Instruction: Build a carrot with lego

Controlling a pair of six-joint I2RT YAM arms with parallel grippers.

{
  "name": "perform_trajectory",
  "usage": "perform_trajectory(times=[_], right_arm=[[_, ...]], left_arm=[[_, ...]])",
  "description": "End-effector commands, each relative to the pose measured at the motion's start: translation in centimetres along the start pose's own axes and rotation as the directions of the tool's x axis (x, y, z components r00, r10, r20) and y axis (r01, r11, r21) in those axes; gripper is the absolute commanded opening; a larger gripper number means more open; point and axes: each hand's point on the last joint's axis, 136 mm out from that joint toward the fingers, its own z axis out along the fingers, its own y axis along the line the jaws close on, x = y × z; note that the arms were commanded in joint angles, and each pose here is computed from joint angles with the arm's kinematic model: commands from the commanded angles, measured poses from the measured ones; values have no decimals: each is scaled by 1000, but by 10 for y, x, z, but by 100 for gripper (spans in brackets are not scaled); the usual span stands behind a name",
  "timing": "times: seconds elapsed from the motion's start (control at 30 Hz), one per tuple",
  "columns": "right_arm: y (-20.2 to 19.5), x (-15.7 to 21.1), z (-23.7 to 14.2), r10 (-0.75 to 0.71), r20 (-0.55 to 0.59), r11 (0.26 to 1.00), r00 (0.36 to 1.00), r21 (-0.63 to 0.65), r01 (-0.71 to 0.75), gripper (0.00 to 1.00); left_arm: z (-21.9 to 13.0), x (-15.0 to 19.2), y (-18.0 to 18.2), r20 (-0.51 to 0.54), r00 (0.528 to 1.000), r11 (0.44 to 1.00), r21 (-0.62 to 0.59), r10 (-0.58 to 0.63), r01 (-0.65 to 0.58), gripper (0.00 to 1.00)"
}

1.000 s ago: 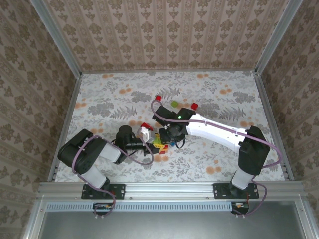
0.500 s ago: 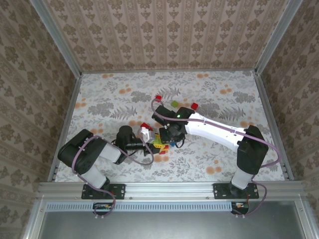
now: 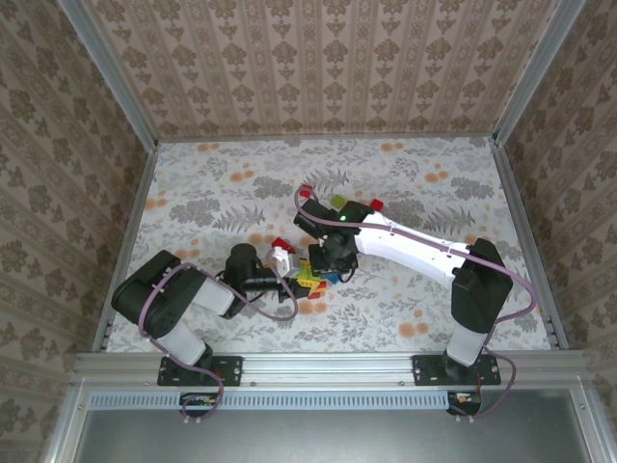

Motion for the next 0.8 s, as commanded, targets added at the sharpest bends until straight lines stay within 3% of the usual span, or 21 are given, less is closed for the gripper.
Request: perform_trajectory(times=[0.0, 0.23, 0.47, 0.77], right_arm=[[-11, 8, 21, 34, -62, 998, 997, 64, -30, 29], [-10, 9, 26, 44, -60, 998, 997, 49, -41, 32], [-2, 7, 22, 22, -37, 1000, 999, 15, -21, 48], [10, -1, 12, 6, 8, 999, 1000, -41, -6, 61]], left_arm=[[1, 8, -5, -33, 999, 1000, 17, -5, 6, 39], [2, 8, -6, -35, 999, 1000, 21, -6, 7, 39], [2, 9, -5, -40, 999, 1000, 16, -6, 7, 39], [3, 10, -4, -48, 999, 1000, 16, -9, 9, 39]])
